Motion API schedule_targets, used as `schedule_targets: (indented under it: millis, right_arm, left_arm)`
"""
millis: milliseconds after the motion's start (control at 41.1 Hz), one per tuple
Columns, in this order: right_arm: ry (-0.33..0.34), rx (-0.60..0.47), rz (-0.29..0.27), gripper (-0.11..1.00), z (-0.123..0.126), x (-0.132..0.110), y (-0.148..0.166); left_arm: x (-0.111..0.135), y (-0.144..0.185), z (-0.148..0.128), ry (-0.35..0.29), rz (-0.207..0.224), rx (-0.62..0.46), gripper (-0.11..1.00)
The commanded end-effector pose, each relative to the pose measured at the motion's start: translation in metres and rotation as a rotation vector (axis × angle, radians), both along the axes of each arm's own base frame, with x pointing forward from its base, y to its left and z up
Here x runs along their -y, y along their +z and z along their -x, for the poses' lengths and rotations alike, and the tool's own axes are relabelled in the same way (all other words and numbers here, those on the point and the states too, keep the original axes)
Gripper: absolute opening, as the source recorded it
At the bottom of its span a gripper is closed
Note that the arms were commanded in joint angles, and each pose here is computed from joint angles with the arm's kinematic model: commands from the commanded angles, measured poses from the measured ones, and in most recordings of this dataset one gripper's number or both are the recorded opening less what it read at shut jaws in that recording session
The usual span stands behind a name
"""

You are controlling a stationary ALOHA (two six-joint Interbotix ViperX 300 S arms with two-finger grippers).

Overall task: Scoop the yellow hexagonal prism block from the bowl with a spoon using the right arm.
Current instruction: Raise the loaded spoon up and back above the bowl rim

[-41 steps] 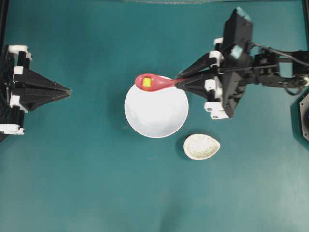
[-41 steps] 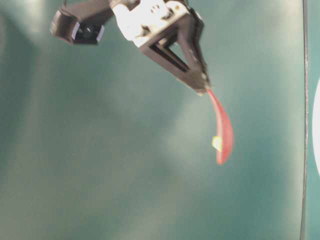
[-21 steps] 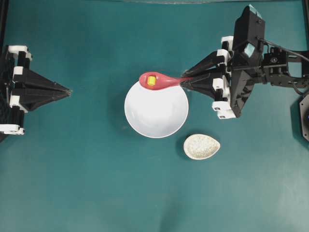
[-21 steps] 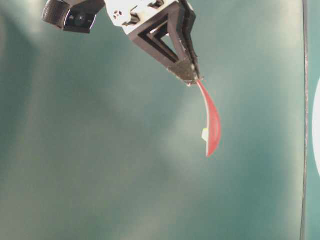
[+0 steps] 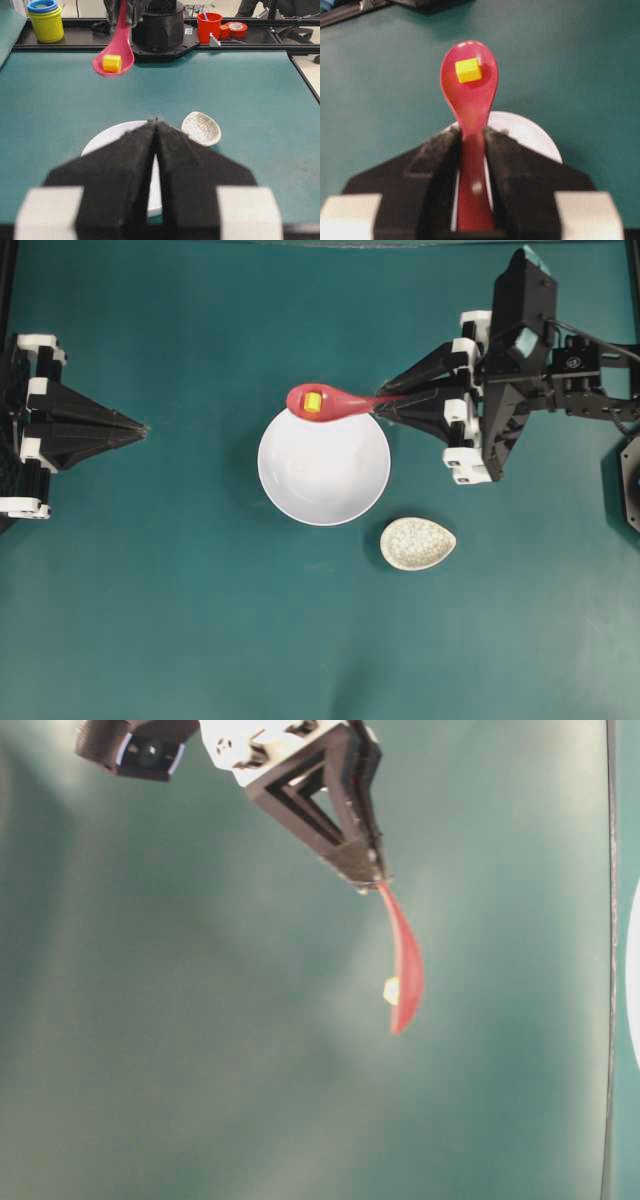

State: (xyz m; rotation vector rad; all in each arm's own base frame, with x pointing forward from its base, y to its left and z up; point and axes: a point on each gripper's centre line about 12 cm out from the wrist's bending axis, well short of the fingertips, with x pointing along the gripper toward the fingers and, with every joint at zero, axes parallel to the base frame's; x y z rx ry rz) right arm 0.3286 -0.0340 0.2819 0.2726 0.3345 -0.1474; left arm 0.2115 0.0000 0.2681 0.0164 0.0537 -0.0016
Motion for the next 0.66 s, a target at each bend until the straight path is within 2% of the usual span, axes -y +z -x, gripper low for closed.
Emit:
schedule_targets:
  millis: [0,633]
  right_arm:
    - [-0.004,0.063,0.01,0.22,0.0021,-0.0003,0.015]
    - [-0.012,0.095,0.013,0.22,0.0046,0.0003,0.0195]
  left_arm:
    - [-0.0002,0.0062,-0.0023,0.001,-0.004,0.015,0.0]
    - [-0.0001,0.0064,-0.002,-0.001,-0.01,0.015,0.0]
